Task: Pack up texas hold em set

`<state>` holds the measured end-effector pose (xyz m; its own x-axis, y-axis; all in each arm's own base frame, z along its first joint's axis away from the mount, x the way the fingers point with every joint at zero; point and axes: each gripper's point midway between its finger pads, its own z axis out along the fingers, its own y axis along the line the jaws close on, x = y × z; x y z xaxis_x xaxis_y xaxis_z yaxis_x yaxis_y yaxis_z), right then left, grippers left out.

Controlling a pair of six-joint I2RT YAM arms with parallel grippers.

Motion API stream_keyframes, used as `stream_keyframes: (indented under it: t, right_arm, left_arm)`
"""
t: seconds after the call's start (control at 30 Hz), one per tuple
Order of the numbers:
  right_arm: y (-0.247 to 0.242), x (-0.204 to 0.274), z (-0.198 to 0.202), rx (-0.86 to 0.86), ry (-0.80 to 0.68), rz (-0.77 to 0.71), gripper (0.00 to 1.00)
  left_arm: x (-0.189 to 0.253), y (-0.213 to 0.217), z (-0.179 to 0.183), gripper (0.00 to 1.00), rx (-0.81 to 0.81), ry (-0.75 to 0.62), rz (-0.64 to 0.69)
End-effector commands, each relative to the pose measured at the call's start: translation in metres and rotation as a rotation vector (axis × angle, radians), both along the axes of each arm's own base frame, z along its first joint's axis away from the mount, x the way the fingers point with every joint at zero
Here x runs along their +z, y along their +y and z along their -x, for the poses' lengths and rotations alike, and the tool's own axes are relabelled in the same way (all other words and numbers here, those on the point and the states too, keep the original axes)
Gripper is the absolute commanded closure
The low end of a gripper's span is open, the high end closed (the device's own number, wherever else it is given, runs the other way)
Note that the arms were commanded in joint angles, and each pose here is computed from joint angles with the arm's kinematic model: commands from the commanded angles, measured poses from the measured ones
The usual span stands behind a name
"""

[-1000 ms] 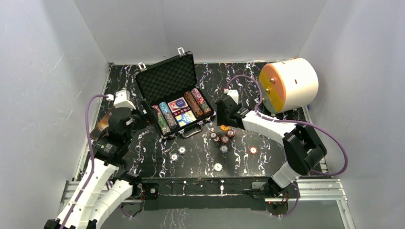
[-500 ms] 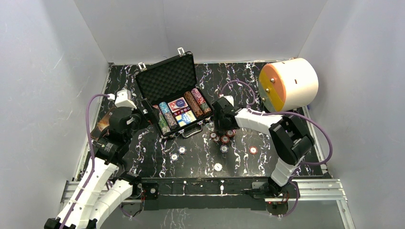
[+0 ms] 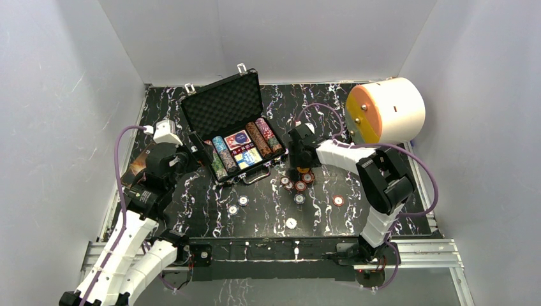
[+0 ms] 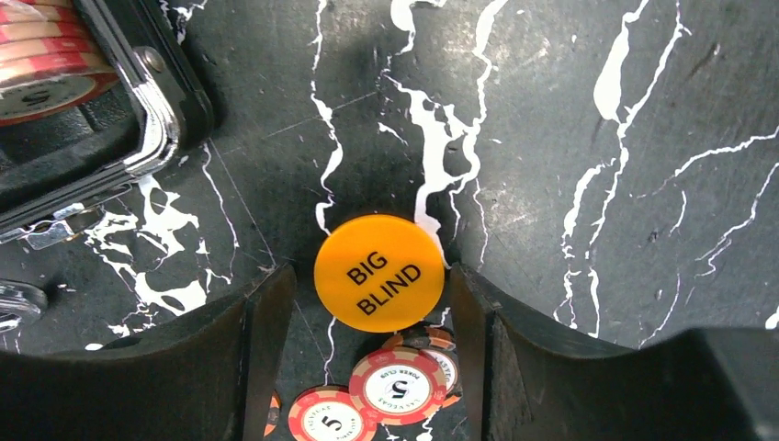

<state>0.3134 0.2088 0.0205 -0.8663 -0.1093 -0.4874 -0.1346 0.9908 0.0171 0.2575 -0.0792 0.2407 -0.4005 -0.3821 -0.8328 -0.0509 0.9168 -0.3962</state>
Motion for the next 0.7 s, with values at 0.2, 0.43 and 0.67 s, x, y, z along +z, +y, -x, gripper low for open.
stream_keyframes:
  t: [0.2, 0.43, 0.67]
  right_arm:
    - [-0.010, -0.023, 0.002, 0.007, 0.042, 0.083, 0.49]
    - [-0.003, 0.012, -0.009, -0.027, -0.054, 0.021, 0.52]
    - [0.022, 0.078, -0.020, -0.009, -0.180, -0.158, 0.50]
  left_arm:
    - [-0.002, 0.002, -0.001, 0.02, 0.009, 0.004, 0.003]
    - [0.000, 0.004, -0.001, 0.02, 0.020, -0.004, -0.005]
    - [0.005, 0.010, -0.001, 0.02, 0.044, -0.019, -0.022]
